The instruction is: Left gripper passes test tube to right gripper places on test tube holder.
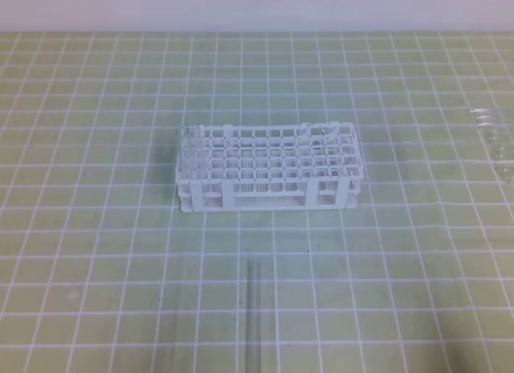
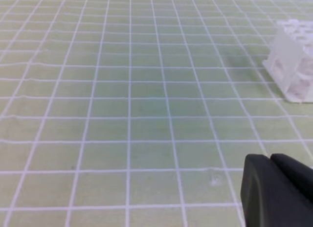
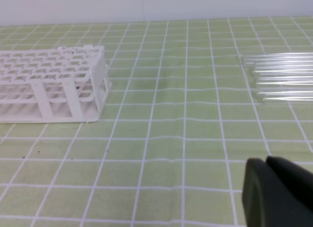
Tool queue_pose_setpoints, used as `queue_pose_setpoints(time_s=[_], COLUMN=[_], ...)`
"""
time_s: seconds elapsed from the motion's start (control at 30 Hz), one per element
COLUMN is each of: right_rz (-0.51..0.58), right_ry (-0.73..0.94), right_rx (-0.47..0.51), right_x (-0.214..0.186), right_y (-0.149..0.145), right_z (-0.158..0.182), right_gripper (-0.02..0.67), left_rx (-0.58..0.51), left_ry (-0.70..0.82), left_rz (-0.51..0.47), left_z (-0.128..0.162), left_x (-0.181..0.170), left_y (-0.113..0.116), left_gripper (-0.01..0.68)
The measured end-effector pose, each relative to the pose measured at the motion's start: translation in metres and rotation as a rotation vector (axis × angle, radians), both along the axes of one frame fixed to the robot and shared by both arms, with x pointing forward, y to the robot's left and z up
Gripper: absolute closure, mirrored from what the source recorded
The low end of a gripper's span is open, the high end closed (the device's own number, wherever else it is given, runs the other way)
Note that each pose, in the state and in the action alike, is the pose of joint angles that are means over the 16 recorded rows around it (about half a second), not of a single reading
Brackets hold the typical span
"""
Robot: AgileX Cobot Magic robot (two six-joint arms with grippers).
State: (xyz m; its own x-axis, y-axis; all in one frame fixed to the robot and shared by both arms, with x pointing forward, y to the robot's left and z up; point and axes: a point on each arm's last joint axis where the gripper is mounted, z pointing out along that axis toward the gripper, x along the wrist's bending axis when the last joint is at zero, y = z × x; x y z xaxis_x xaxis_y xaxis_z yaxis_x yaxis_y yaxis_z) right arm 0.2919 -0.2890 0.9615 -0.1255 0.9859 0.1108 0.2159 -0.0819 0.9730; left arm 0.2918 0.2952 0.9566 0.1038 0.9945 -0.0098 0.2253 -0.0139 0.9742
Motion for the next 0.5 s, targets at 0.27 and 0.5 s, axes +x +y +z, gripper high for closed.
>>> queue_pose_setpoints(time_s=[0.27,0.5], right_rz=[0.0,0.0], right_ry=[0.0,0.001], right_rx=[0.0,0.0], right_x=[0.0,0.0001], right_y=[0.0,0.0], right_z=[0.0,-0.0001], right_gripper=[0.665,0.665], left_rx=[-0.018,-0.014], left_ry=[-0.004,-0.007], left_rz=[-0.001,-0.001], left_z=[0.0004,0.0003], left_x=[-0.0001,0.0], left_y=[-0.0005,-0.0003], left_gripper=[0.673,0.673])
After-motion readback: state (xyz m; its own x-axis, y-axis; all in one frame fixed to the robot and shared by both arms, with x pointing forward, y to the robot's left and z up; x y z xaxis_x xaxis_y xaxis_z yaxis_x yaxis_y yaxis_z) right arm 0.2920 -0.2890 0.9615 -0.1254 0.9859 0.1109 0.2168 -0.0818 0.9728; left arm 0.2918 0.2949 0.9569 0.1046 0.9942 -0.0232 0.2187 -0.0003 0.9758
